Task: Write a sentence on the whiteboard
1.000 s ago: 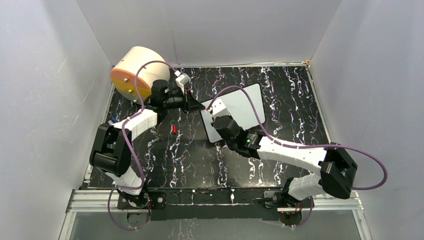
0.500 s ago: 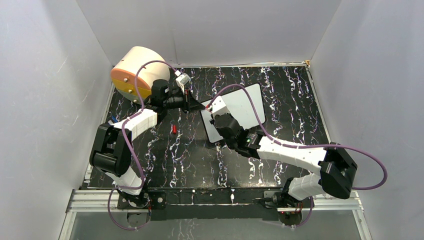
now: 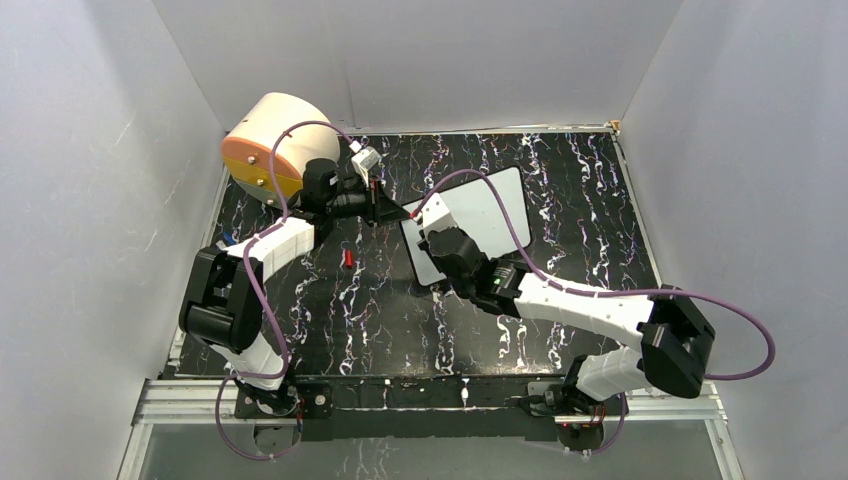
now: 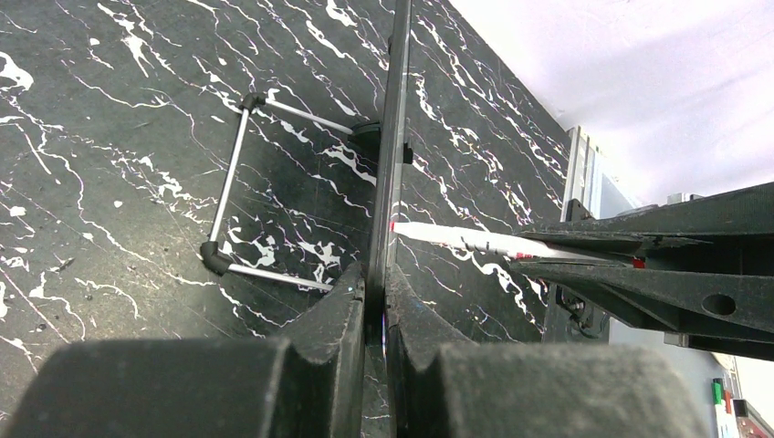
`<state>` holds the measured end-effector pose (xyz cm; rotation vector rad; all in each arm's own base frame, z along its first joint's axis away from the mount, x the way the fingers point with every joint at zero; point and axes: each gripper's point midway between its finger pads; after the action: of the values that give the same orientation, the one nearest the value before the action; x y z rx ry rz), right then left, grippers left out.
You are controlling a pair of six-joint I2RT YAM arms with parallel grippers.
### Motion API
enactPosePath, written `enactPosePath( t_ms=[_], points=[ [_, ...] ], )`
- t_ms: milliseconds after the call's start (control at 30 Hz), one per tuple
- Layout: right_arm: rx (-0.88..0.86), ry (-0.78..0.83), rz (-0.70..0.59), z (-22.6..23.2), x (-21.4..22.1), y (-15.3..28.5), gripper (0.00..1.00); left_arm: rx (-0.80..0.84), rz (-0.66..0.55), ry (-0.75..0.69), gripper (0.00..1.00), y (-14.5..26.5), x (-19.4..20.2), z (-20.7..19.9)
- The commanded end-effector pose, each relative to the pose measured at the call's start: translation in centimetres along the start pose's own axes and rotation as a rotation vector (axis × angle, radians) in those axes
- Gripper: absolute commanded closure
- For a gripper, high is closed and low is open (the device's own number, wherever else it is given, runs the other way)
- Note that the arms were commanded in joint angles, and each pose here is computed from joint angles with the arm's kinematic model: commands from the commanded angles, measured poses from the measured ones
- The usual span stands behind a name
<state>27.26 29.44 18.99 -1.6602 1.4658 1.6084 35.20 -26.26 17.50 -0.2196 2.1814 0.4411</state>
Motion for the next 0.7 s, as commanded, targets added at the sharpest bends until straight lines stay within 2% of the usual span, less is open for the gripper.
enactPosePath(
  t_ms=[0, 667],
  points=[
    [0.016, -0.042, -0.059, -1.0, -1.7, 0.8, 1.0, -0.038, -0.005, -0.038, 1.0, 0.4, -0.7, 0.1],
    [0.056, -0.007, -0.054, -2.4, -1.1, 0.9, 1.0, -0.037, 0.002, -0.041, 1.0, 0.4, -0.8, 0.0]
  ],
)
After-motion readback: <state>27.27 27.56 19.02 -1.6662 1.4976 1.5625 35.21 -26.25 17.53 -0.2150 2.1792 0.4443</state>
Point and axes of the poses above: each gripper's point midway between its finger pads, its own y axis back along the fingers, its own z axis along the line the jaws close on, x = y × z
